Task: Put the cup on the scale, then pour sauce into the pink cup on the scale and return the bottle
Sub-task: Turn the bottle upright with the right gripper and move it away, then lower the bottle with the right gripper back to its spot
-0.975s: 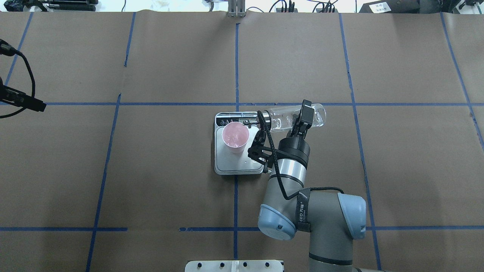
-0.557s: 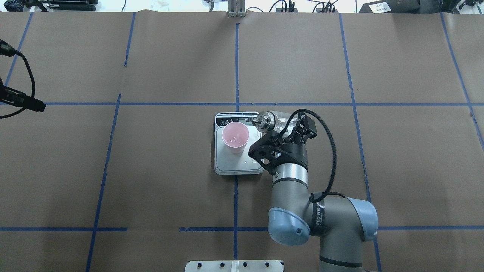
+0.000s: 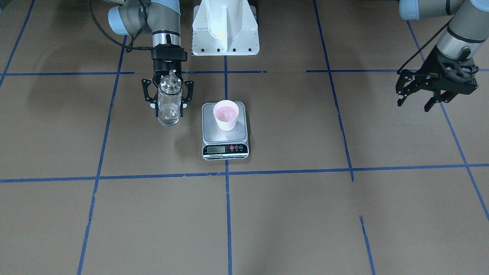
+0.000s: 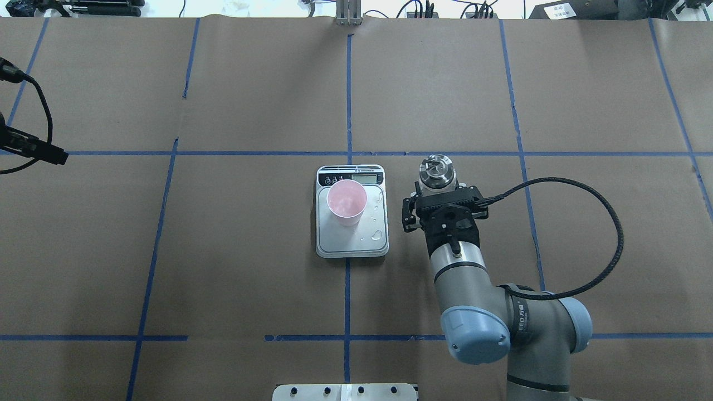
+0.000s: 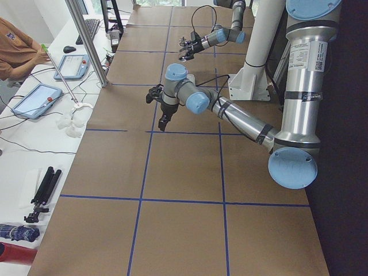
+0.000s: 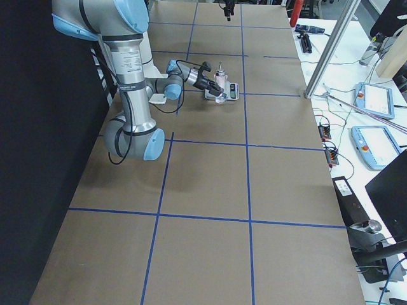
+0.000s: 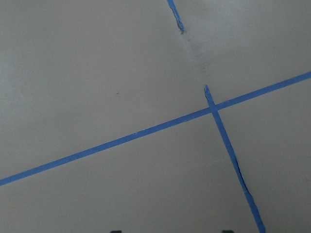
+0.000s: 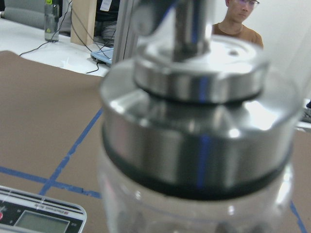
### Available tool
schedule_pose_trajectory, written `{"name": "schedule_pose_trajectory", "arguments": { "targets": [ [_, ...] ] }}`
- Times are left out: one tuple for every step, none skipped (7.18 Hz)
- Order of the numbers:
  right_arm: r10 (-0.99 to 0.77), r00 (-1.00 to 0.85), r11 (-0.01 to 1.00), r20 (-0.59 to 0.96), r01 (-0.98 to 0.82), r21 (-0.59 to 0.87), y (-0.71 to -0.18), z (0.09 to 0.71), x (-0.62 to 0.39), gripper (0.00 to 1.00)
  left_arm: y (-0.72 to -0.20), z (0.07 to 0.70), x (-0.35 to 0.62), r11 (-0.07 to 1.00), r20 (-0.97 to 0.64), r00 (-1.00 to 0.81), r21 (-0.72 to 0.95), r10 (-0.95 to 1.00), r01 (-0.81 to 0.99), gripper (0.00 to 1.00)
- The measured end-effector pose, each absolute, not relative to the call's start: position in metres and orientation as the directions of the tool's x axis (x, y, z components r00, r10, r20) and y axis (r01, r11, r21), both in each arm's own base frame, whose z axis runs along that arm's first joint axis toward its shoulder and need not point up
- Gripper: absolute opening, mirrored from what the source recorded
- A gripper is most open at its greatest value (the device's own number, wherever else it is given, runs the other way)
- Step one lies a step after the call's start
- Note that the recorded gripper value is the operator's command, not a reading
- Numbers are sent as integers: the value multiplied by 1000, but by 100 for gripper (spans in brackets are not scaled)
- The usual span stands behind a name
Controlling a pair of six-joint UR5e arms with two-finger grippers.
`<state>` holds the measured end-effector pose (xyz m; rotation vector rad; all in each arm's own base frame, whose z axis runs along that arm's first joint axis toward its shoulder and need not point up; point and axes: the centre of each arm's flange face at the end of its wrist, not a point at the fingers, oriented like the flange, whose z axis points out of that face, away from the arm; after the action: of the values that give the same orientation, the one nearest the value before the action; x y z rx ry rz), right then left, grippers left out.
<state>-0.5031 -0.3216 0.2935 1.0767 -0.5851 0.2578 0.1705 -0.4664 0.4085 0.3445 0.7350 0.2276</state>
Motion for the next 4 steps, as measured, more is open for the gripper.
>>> {"name": "schedule_pose_trajectory", "arguments": {
  "targets": [
    [-51, 761, 479, 646, -549, 685, -320, 304, -487, 0, -467, 409, 171, 920, -614, 721, 383, 320, -83, 75],
    [-42, 709, 507, 704, -592, 626, -323, 322, -468, 0, -468, 409, 171, 920, -614, 721, 383, 321, -83, 75],
    [-36, 679, 535, 733, -607, 588, -326, 350, -446, 0, -468, 409, 172, 920, -614, 721, 384, 321, -83, 75],
    [-29, 679, 549, 734, -603, 579, -327, 377, -428, 0, -468, 409, 172, 920, -614, 721, 383, 322, -84, 75]
  ]
}}
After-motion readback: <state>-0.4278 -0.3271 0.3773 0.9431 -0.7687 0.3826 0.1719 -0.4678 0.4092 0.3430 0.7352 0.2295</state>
